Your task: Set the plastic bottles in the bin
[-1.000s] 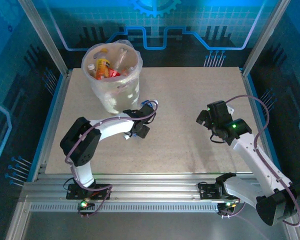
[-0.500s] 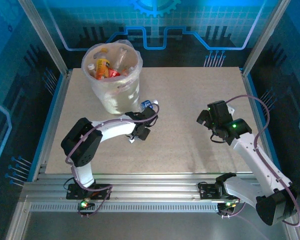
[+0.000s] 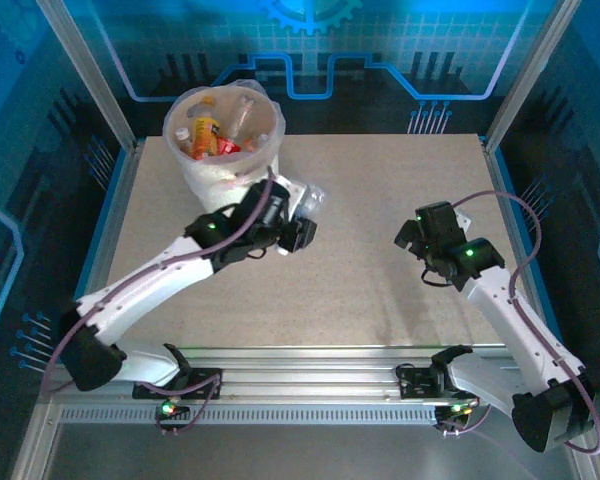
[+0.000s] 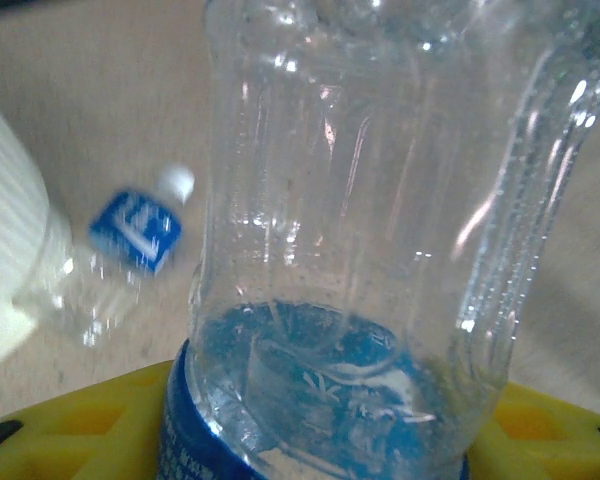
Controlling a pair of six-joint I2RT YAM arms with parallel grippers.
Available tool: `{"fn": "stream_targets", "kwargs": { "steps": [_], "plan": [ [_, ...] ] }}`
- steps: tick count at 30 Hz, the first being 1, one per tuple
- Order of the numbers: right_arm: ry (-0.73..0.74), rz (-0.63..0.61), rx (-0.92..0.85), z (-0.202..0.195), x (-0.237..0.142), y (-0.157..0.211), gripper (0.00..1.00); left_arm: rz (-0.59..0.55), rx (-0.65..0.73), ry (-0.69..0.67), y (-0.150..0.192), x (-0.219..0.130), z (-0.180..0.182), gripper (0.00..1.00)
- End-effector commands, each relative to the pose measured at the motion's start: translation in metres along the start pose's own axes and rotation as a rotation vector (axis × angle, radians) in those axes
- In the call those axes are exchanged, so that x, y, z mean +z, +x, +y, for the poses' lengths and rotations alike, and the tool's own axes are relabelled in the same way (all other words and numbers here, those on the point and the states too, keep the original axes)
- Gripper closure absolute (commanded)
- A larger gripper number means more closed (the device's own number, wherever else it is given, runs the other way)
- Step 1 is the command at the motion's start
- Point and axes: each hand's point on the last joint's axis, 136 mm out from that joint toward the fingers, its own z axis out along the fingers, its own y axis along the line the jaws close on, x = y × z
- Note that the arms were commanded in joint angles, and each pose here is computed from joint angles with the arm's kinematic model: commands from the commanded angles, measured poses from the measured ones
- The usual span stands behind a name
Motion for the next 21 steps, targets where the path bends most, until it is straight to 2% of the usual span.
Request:
{"fn": "stream_targets", "kwargs": {
  "steps": [1, 5, 8, 16, 21],
  "plan": [
    [0.022, -0.027, 0.016, -0.009, -0.006, -0.006, 0.00, -0.164, -0.059, 0.016, -0.055, -0.035, 0.007, 0.52],
    [0.012, -0.024, 0.020, -0.009, -0.007, -0.004, 0.00, -0.315, -0.138, -0.060, -0.107, -0.067, 0.049, 0.54],
    [0.006, -0.021, 0.016, -0.009, -0.007, -0.003, 0.00, -0.381, -0.198, -0.132, -0.134, -0.080, 0.085, 0.54],
    [-0.006, -0.013, 0.016, -0.008, -0.007, -0.001, 0.00, -0.426, -0.315, -0.287, -0.168, -0.080, 0.164, 0.53],
    [-0.006, -0.002, 0.016, -0.009, -0.005, 0.002, 0.00, -0.394, -0.363, -0.341, -0.173, -0.066, 0.197, 0.52]
  ]
}}
